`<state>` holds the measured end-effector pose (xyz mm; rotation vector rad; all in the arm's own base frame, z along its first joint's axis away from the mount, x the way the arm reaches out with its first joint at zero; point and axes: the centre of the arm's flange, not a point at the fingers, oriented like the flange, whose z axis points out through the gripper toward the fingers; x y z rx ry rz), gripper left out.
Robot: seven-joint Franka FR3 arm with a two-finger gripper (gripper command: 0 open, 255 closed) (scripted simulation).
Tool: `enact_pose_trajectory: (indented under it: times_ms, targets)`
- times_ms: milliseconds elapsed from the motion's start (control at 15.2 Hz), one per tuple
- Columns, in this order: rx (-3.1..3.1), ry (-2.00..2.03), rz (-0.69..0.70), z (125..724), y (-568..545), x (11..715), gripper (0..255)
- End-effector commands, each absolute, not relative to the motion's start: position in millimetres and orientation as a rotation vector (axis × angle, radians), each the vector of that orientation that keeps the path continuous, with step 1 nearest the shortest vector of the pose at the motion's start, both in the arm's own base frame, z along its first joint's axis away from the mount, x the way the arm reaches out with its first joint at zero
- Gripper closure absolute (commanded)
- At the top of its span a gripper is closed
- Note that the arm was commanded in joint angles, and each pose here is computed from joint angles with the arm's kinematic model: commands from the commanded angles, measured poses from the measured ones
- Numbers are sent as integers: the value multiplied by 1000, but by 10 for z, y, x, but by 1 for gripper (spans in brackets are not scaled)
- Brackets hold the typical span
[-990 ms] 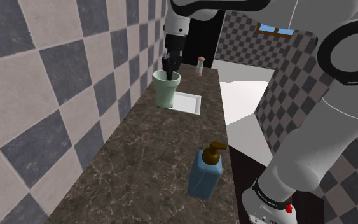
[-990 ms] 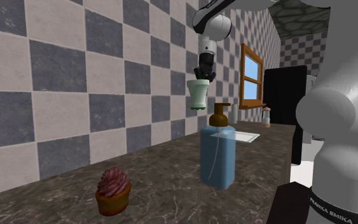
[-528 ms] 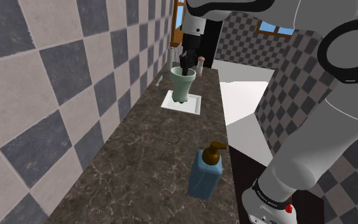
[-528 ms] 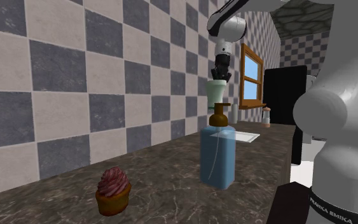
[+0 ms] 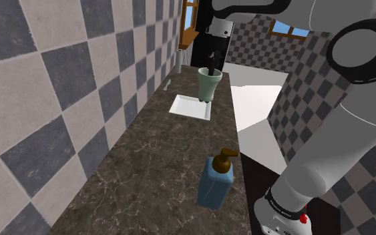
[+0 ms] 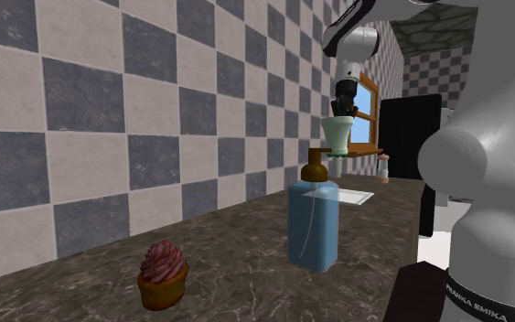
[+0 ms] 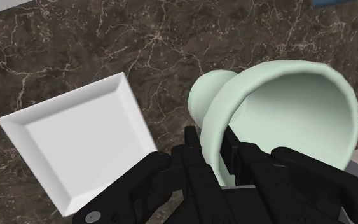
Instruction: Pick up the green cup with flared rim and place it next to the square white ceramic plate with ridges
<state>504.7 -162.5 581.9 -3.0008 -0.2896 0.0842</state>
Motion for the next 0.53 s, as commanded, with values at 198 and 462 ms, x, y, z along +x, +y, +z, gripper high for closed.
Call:
enact_pose_trajectory:
  times_ms: [198,462]
  targets:
    - [-3001,-292,84,5833,-2271,4912,255]
    - [-3001,-292,84,5835,-2790,4818,255]
